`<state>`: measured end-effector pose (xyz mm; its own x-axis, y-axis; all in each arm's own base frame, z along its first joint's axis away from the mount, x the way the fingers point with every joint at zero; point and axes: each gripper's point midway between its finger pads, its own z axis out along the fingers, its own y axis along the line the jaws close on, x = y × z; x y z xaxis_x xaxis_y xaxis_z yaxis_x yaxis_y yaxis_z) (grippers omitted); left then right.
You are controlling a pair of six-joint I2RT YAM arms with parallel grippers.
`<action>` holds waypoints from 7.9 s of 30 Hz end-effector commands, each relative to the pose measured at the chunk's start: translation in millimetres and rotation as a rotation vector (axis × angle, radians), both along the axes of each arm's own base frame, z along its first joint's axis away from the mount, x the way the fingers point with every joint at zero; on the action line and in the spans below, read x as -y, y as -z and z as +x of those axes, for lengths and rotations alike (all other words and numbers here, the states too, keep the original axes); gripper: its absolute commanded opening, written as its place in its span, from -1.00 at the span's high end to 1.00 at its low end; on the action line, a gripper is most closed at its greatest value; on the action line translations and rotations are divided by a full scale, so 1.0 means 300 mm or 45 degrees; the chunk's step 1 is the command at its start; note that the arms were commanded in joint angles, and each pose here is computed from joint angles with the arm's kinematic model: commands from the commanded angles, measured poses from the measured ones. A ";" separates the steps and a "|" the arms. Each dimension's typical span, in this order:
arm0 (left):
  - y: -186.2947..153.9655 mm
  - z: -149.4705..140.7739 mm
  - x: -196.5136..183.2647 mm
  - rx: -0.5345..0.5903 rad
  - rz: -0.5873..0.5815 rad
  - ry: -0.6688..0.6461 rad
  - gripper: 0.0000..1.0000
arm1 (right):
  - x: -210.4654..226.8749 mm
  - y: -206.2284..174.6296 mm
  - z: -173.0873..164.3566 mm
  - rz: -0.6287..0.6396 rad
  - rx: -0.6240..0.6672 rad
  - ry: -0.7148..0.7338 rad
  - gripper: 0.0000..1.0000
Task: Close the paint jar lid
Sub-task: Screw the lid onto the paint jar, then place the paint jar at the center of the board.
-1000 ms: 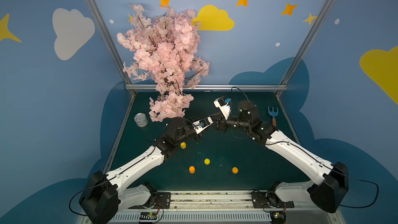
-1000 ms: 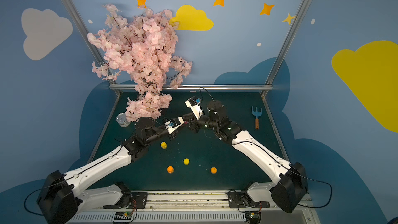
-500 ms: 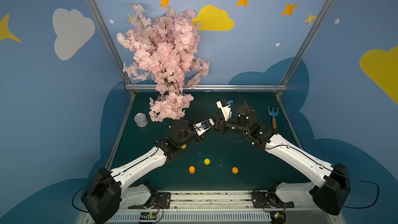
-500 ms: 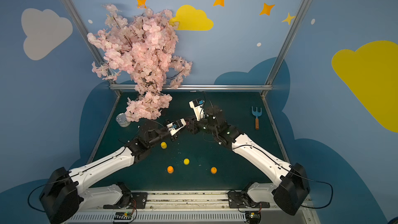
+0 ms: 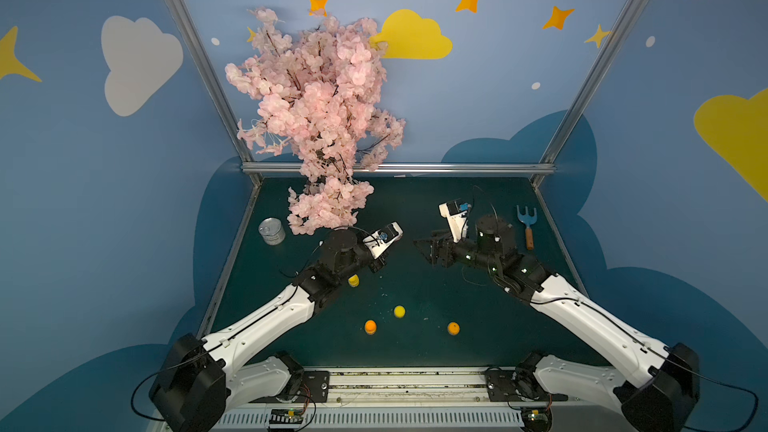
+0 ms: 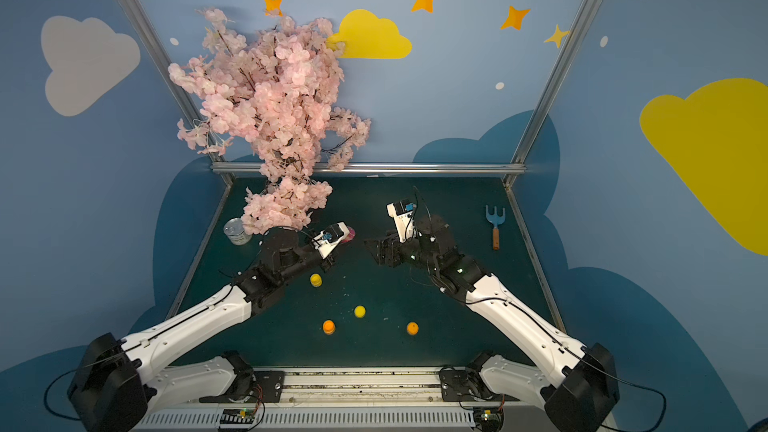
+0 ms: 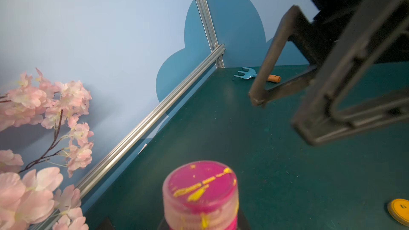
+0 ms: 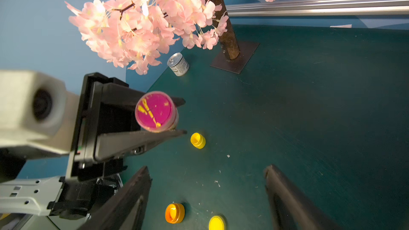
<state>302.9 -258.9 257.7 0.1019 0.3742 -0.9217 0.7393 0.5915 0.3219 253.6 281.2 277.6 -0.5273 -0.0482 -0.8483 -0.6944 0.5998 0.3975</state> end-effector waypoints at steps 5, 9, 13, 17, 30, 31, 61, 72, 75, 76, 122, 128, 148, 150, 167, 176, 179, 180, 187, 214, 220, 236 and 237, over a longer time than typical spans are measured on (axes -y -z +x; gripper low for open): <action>-0.084 -0.293 0.070 -0.272 -0.202 0.749 0.77 | -0.044 -0.133 -0.141 0.054 0.391 -0.414 -0.61; -0.128 -0.413 0.088 -0.380 -0.263 1.061 0.76 | -0.067 -0.188 -0.258 0.162 0.592 -0.675 -0.43; -0.127 -0.425 0.097 -0.432 -0.279 1.128 0.75 | -0.078 -0.207 -0.309 0.203 0.634 -0.809 -0.17; -0.123 -0.423 0.100 -0.442 -0.279 1.136 0.75 | -0.088 -0.207 -0.328 0.187 0.596 -0.873 -0.06; -0.123 -0.416 0.105 -0.423 -0.275 1.122 0.75 | -0.129 -0.193 -0.338 0.194 0.581 -0.926 -0.05; -0.124 -0.416 0.105 -0.423 -0.275 1.122 0.75 | -0.131 -0.193 -0.338 0.195 0.579 -0.925 -0.05; -0.117 -0.249 0.101 -0.142 -0.163 0.706 0.78 | -0.196 -0.159 -0.223 0.116 0.399 -0.765 1.00; -0.140 -0.199 0.133 0.093 -0.049 0.541 0.80 | -0.224 -0.128 -0.163 0.058 0.297 -0.678 1.00; -0.155 -0.183 0.135 0.153 -0.046 0.492 0.80 | -0.222 -0.116 -0.137 0.034 0.268 -0.619 1.00; -0.164 -0.179 0.135 0.176 -0.048 0.473 0.80 | -0.220 -0.112 -0.125 0.024 0.252 -0.589 1.00; 0.005 -0.230 0.064 0.095 0.079 0.363 0.77 | 0.081 0.009 0.097 -0.085 -0.037 0.066 -0.51; 0.013 -0.307 0.090 -0.080 0.014 0.507 0.74 | 0.116 -0.028 -0.026 -0.133 0.178 -0.098 -0.68; -0.027 -0.396 0.133 -0.159 -0.108 0.721 0.71 | -0.011 -0.121 -0.392 0.052 0.454 -0.767 -0.57; -0.031 -0.393 0.136 -0.155 -0.112 0.722 0.71 | -0.038 -0.110 -0.386 0.042 0.443 -0.778 -0.57; -0.019 -0.390 0.137 -0.161 -0.090 0.726 0.71 | -0.140 -0.100 -0.337 0.057 0.404 -0.797 -0.10; -0.025 -0.388 0.134 -0.152 -0.087 0.722 0.71 | -0.159 -0.084 -0.325 0.037 0.378 -0.794 0.15; -0.026 -0.388 0.133 -0.152 -0.085 0.721 0.71 | -0.162 -0.081 -0.327 0.035 0.373 -0.798 0.19; -0.030 -0.388 0.132 -0.149 -0.085 0.721 0.71 | -0.163 -0.082 -0.328 0.035 0.375 -0.798 0.21; -0.030 -0.385 0.131 -0.150 -0.080 0.716 0.70 | -0.158 -0.075 -0.323 0.020 0.376 -0.774 0.61; -0.242 -0.229 -0.052 -0.150 -0.273 0.102 -1.00 | 0.135 -0.009 0.004 -0.493 0.131 0.096 1.00; -0.369 -0.358 0.013 -0.107 -0.147 0.457 -1.00 | 0.235 -0.005 0.068 -0.539 -0.022 0.253 1.00; -0.099 -0.006 0.207 -0.649 -0.190 0.324 -1.00 | 0.451 0.136 0.287 -0.571 -0.164 0.652 1.00; -0.067 -0.001 0.216 -0.702 -0.160 0.315 -1.00 | 0.454 0.150 0.299 -0.570 -0.172 0.657 1.00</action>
